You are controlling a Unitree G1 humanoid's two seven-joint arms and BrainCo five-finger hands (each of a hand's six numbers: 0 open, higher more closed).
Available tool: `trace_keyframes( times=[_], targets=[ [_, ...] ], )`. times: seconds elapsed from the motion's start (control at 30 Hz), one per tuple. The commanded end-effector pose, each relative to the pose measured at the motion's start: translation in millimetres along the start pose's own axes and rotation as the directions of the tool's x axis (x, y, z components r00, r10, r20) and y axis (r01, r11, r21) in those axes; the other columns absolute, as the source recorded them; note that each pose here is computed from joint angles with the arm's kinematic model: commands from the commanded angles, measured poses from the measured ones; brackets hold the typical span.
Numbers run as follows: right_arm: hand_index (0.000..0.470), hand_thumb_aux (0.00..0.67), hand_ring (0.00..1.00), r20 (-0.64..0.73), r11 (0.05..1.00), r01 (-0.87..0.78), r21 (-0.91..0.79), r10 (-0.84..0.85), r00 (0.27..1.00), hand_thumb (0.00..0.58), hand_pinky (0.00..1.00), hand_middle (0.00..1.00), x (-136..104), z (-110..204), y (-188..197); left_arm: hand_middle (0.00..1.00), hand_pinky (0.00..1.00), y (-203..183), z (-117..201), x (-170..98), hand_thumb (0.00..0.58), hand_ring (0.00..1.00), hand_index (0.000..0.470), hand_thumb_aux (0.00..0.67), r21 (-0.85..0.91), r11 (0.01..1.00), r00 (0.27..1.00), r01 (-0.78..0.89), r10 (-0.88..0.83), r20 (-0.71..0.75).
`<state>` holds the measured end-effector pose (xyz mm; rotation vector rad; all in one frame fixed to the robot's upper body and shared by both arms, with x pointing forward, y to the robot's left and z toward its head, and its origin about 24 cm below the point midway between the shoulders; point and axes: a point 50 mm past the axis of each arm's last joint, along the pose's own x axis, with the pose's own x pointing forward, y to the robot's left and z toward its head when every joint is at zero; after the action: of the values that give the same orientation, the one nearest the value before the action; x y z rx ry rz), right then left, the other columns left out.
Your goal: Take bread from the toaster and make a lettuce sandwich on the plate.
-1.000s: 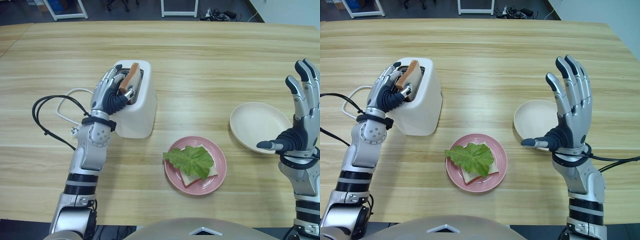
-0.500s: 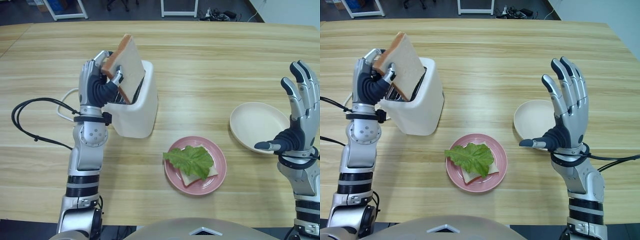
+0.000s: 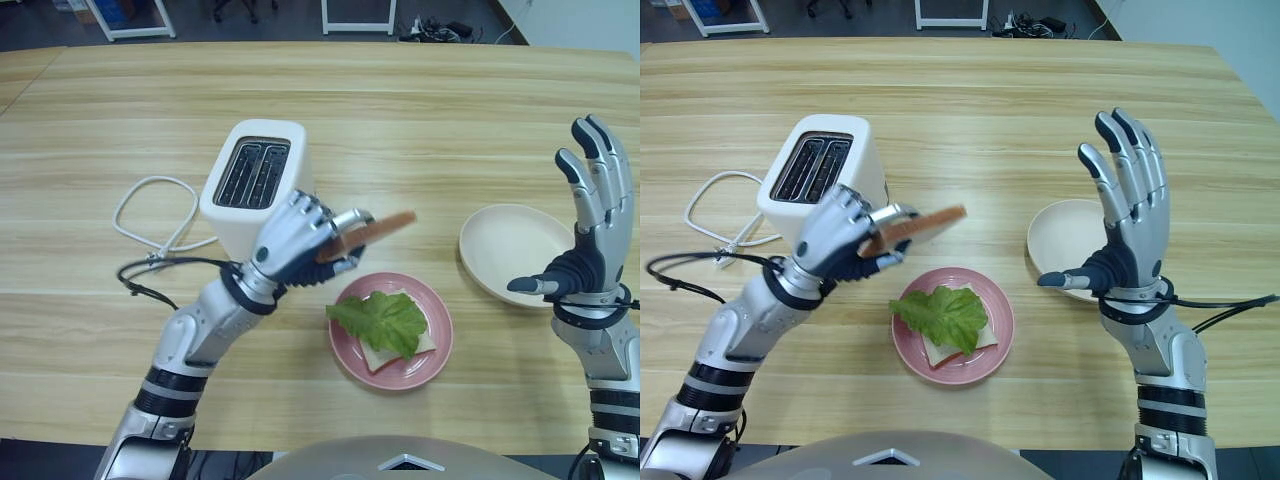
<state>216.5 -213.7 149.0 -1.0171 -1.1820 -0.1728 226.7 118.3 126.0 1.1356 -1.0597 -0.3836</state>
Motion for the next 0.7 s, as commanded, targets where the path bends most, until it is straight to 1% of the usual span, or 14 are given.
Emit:
trace_keyframes(
  times=[0.03, 0.17, 0.23, 0.27, 0.37, 0.47, 0.53, 0.7],
  targets=[
    [0.0, 0.0, 0.0, 0.022, 0.999, -0.012, 0.035, 0.012, 1.0, 0.0, 0.0, 0.0, 4.1, 3.2, 5.5, 1.0, 1.0, -17.8, -7.4, -6.1, 0.58, 1.0, 0.47, 0.67, 0.103, 0.994, 0.999, 0.021, -0.025, 0.035],
    [0.0, 0.0, 0.0, 0.037, 0.995, -0.05, 0.081, 0.047, 0.998, 0.0, 0.0, 0.0, 3.7, 6.0, 14.2, 1.0, 1.0, -26.1, -5.3, -6.1, 0.58, 1.0, 0.47, 0.67, 0.146, 0.988, 0.993, -0.043, 0.026, 0.118],
    [0.0, 0.0, 0.0, 0.029, 0.986, -0.115, 0.122, 0.113, 0.993, 0.0, 0.0, 0.0, -0.1, 4.4, 23.2, 1.0, 1.0, -26.4, -0.6, -4.0, 0.58, 1.0, 0.47, 0.67, 0.145, 0.986, 0.984, -0.083, 0.058, 0.169],
    [0.0, 0.0, 0.0, 0.009, 0.973, -0.179, 0.148, 0.18, 0.984, 0.0, 0.0, 0.0, -4.9, 0.9, 31.0, 1.0, 1.0, -25.1, 2.8, -2.9, 0.58, 1.0, 0.47, 0.67, 0.136, 0.985, 0.978, -0.109, 0.081, 0.193],
    [0.0, 0.0, 0.0, -0.015, 0.902, -0.364, 0.23, 0.377, 0.926, 0.0, 0.0, 0.0, -21.3, -8.6, 52.9, 1.0, 1.0, -18.9, 11.4, -2.1, 0.58, 1.0, 0.47, 0.67, 0.109, 0.979, 0.96, -0.174, 0.144, 0.241],
    [0.0, 0.0, 0.0, -0.036, 0.836, -0.476, 0.272, 0.503, 0.863, 0.0, 0.0, 0.0, -32.1, -18.6, 65.6, 1.0, 1.0, -14.1, 17.9, -3.8, 0.58, 1.0, 0.47, 0.67, 0.087, 0.973, 0.946, -0.212, 0.182, 0.269],
    [0.0, 0.0, 0.0, -0.037, 0.812, -0.506, 0.291, 0.538, 0.842, 0.0, 0.0, 0.0, -35.2, -21.9, 68.0, 1.0, 1.0, -15.7, 21.3, -6.0, 0.58, 1.0, 0.47, 0.67, 0.069, 0.975, 0.942, -0.211, 0.184, 0.282],
    [0.0, 0.0, 0.0, 0.002, 0.783, -0.519, 0.344, 0.552, 0.834, 0.0, 0.0, 0.0, -35.6, -18.2, 66.1, 1.0, 1.0, -32.5, 21.1, -15.1, 0.58, 1.0, 0.47, 0.67, 0.064, 0.989, 0.949, -0.133, 0.109, 0.296]
  ],
)
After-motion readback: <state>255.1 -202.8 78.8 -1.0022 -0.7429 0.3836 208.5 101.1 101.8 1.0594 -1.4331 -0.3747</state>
